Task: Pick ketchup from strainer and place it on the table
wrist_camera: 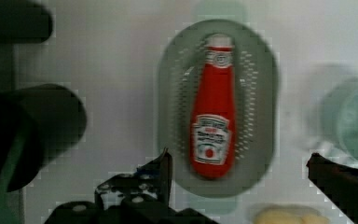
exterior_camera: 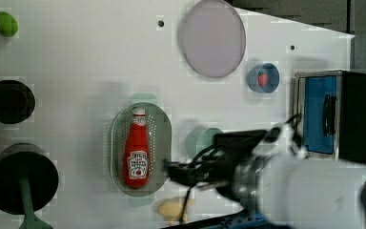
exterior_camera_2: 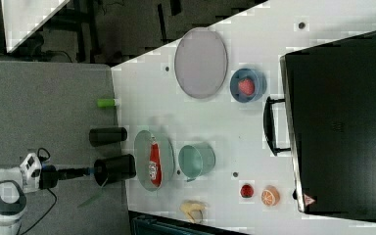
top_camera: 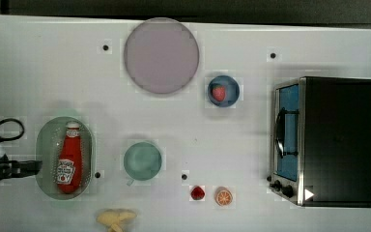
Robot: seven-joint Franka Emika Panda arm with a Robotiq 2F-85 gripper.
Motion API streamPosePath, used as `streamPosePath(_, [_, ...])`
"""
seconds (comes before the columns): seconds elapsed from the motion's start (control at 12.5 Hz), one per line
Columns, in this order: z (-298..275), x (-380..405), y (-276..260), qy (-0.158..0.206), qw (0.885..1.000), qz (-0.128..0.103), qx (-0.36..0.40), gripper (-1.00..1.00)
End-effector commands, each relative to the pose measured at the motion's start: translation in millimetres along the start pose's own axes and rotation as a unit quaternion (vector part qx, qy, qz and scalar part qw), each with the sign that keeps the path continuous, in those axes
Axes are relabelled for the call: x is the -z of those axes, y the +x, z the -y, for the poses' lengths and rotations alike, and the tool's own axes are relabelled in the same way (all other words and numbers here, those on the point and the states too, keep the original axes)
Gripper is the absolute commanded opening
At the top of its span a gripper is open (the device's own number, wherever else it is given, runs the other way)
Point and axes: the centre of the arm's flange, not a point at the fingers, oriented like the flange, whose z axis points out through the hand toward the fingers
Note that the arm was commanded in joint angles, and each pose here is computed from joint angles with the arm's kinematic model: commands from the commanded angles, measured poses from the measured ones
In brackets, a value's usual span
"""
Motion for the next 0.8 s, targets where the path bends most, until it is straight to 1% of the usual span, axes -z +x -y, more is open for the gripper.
streamPosePath(0.08, [-13.9, -60.9, 10.7, -0.005, 0.998, 0.022, -0.052, 1.0])
streamPosePath(0.24, [-9.2, -102.9, 4.3, -0.007, 0.998, 0.016, -0.056, 1.0])
streamPosePath(0.48, [-5.9, -158.9, -3.9, 0.006, 0.998, 0.011, -0.056, 1.0])
streamPosePath(0.64, [-5.4, -188.1, -4.8, 0.015, 0.998, 0.016, -0.06, 1.0])
streamPosePath(0.8, [-5.6, -213.6, -4.3, 0.017, 0.998, 0.022, -0.059, 1.0])
